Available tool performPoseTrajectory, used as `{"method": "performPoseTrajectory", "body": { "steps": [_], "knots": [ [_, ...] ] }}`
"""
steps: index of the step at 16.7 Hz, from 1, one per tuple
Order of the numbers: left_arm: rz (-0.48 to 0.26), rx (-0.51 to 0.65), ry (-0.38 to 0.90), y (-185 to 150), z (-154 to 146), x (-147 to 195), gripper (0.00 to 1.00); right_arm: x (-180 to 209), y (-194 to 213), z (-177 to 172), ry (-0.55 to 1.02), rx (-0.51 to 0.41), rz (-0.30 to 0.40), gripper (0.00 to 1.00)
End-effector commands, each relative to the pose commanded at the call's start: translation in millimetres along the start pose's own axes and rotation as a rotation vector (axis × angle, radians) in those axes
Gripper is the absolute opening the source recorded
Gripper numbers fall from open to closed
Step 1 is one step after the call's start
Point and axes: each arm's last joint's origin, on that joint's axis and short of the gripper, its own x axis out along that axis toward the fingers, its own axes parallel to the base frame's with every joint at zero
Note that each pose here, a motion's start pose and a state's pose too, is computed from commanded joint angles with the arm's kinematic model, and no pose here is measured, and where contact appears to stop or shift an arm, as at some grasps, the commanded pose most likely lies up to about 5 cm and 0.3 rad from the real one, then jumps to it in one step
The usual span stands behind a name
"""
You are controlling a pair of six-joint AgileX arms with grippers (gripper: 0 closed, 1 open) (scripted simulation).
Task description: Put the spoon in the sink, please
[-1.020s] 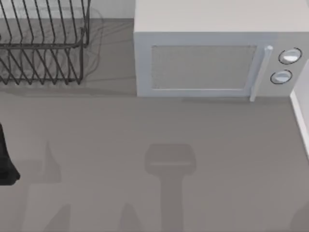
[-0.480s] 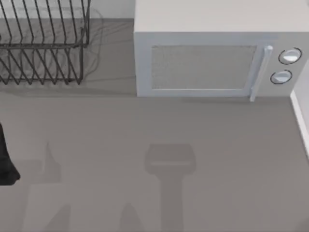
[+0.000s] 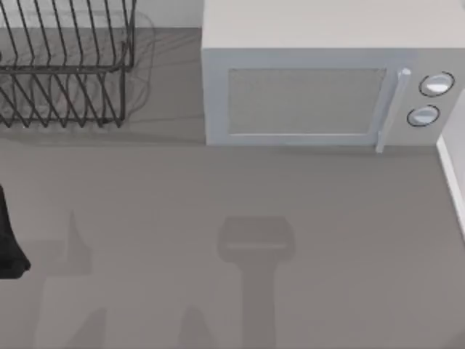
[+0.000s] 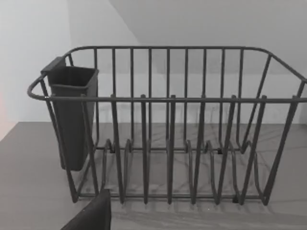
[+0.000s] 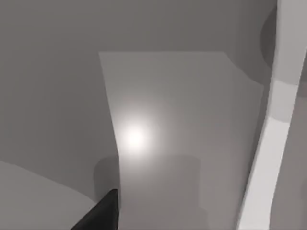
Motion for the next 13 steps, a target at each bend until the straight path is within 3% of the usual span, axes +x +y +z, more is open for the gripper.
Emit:
{"method": "performPoseTrajectory", "body": {
  "steps": [12,13],
  "knots": [
    [0.000,0.000,0.000,0.0,0.0,0.0,1.00,0.0,0.0,0.0,0.000,0.000,0.000,0.02],
    [0.000,0.000,0.000,0.0,0.0,0.0,1.00,0.0,0.0,0.0,0.000,0.000,0.000,0.00]
  ]
}}
